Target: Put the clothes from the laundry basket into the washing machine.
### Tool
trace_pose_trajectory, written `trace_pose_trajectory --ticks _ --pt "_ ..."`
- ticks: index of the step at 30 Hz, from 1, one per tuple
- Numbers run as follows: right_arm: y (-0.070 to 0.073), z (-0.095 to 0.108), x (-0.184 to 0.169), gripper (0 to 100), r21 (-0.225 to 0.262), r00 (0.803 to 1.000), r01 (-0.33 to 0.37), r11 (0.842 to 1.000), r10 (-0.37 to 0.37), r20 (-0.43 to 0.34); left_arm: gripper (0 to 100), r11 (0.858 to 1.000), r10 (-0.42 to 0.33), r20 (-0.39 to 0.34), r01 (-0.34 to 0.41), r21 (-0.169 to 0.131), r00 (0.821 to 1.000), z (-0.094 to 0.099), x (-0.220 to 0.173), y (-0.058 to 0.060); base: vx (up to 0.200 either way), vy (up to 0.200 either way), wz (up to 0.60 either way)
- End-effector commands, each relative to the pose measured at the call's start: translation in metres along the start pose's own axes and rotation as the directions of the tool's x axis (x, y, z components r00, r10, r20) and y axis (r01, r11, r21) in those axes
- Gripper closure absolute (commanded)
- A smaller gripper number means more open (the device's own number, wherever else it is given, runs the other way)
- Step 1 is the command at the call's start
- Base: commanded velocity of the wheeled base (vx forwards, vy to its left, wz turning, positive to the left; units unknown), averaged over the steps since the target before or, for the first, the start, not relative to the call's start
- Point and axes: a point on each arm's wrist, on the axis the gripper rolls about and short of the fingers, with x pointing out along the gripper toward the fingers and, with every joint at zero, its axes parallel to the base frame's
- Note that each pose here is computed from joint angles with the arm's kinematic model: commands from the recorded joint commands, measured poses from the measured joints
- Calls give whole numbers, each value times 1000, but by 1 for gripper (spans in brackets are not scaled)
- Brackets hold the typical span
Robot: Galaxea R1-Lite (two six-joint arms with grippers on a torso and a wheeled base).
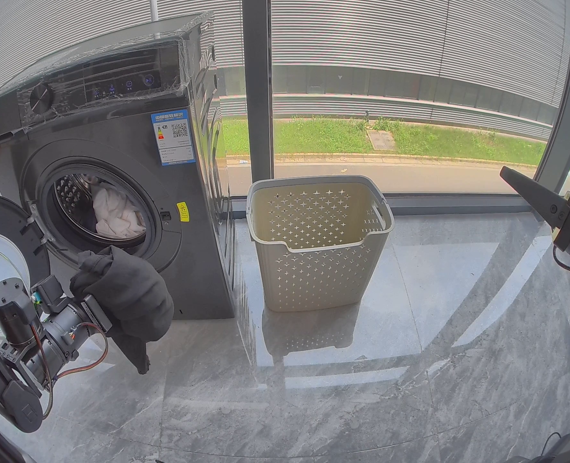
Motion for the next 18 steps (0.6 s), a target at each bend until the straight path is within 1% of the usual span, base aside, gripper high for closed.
trace_pose_trajectory --ticks 1,6,7,11,12,15,18 --pt "-2 3 -1 0 -6 1000 13 1000 -13 15 100 1000 24 28 -25 12 999 5 5 6 0 0 0" --pt "-1 4 -2 0 -8 1000 14 1000 -14 18 100 1000 25 38 -26 13 999 7 0 5 0 0 0" --pt "-1 4 -2 0 -7 1000 14 1000 -14 16 100 999 28 47 -28 14 998 7 -7 3 0 0 0" --pt "-1 4 -2 0 -8 1000 14 1000 -14 18 100 999 34 22 -34 10 999 2 -15 3 0 0 0" --pt "-2 4 -1 0 -10 1000 15 1000 -15 18 100 999 44 -2 -44 6 999 -2 -19 4 0 0 0" --pt "-2 4 -1 0 -10 1000 15 1000 -15 18 100 999 42 2 -42 1 999 -1 -20 4 0 200 0" --pt "-2 4 -2 0 -11 1000 15 1000 -15 18 100 999 38 4 -38 7 999 -1 -20 4 0 200 0"
